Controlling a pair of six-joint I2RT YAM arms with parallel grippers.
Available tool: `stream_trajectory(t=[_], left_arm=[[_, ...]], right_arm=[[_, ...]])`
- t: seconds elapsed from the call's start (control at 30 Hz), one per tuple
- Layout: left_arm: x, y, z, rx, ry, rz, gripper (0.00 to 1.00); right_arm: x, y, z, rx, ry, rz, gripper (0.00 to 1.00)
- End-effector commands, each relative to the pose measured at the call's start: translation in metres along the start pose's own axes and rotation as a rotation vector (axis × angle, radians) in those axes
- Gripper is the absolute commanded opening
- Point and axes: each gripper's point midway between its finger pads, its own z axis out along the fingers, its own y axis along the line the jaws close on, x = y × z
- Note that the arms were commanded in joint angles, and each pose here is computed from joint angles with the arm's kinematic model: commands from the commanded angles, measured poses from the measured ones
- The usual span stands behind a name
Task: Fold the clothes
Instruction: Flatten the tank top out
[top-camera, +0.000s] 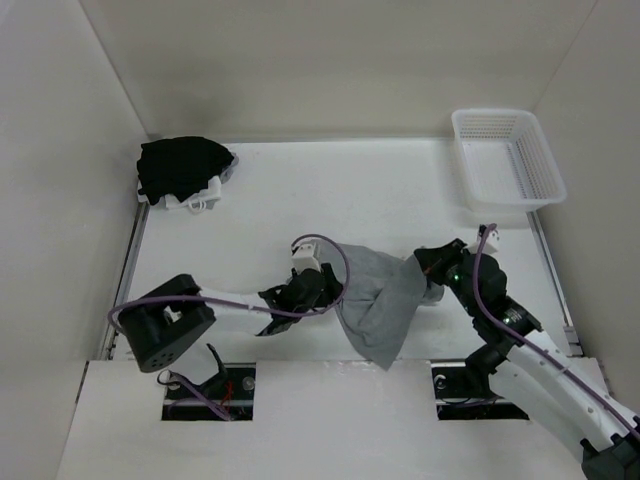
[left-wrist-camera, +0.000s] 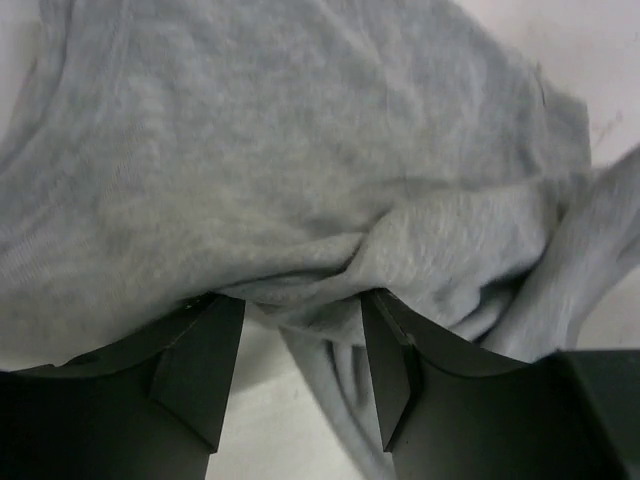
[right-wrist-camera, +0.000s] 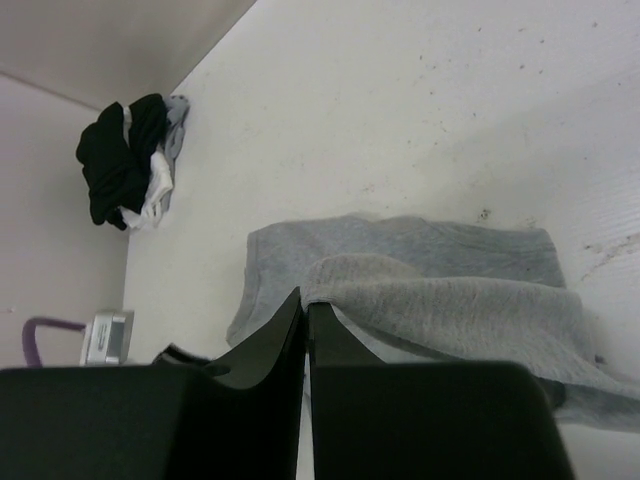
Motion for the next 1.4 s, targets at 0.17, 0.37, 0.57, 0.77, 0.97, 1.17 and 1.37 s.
stream_trajectory(t=[0.17, 0.37, 0.57, 0.77, 0.97, 1.17, 1.37], left_arm=[[-0.181, 0.019, 0.084, -0.062, -0.329, -0.177, 0.10], [-0.241, 0.012, 0.095, -0.060, -0.336, -0.103, 0.40], [-0.189, 0.084, 0.015, -0.228, -0.388, -0.090, 0.33], [-0.133, 0.131, -0.022, -0.292, -0.289, -0.147, 0.33], [-0.098, 0.141, -0.021, -0.295, -0.179, -0.163, 0.37], [-0.085, 0.134, -0.003, -0.267, -0.103, -0.144, 0.37], [-0.087, 0.136, 0.004, -0.275, -0.103, -0.149, 0.31]], right_arm=[[0.034, 0.011, 0.017, -0.066, 0.078, 0.013, 0.04], [0.049, 0.010, 0.023, -0.062, 0.118, 0.008, 0.04], [0.058, 0.010, 0.029, -0.077, 0.141, -0.004, 0.04], [0.059, 0.016, 0.034, -0.103, 0.155, -0.017, 0.04], [0.065, 0.013, 0.036, -0.102, 0.161, -0.013, 0.04], [0.068, 0.013, 0.036, -0.105, 0.162, -0.008, 0.04], [0.067, 0.012, 0.034, -0.115, 0.155, -0.002, 0.04]])
